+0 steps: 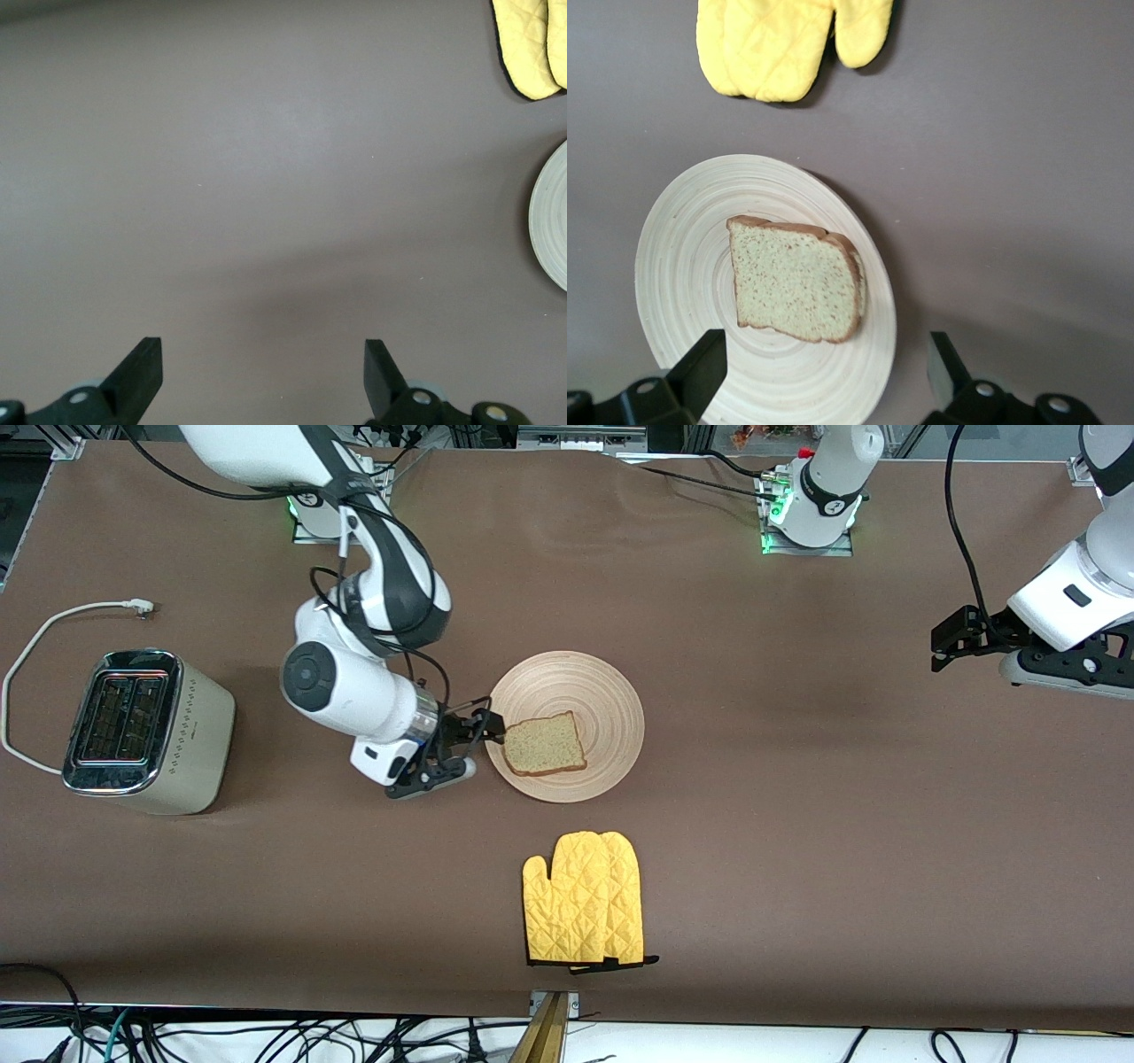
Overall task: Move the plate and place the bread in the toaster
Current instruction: 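Lower the open right gripper around the bread slice on the plate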
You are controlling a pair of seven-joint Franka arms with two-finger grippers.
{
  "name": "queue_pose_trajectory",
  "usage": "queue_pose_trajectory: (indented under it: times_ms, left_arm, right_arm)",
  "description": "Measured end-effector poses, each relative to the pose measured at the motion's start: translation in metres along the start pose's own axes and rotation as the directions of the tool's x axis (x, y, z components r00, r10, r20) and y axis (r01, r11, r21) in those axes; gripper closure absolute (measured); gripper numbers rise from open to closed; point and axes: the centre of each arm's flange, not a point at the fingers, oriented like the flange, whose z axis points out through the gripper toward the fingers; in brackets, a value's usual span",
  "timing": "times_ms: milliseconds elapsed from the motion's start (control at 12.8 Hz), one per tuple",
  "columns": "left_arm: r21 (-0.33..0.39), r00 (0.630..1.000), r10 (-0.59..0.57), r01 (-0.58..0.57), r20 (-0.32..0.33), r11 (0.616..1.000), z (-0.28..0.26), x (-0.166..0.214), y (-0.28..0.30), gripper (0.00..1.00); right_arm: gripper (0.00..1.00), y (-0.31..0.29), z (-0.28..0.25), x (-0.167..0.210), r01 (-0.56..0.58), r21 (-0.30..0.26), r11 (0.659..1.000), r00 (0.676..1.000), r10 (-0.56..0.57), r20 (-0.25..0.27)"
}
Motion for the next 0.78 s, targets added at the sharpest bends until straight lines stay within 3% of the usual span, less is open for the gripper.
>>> queue_pose_trajectory:
  times_ms: [784]
  left_arm:
    - [-0.002,1.0,-0.027,0.027,-0.005,1.0,-0.002,-0.002,-0.01,0.0]
  right_arm:
    - [0.0,-0.011,0.095,-0.007,0.021,-0.022,1.0,0.999,-0.02,0.027]
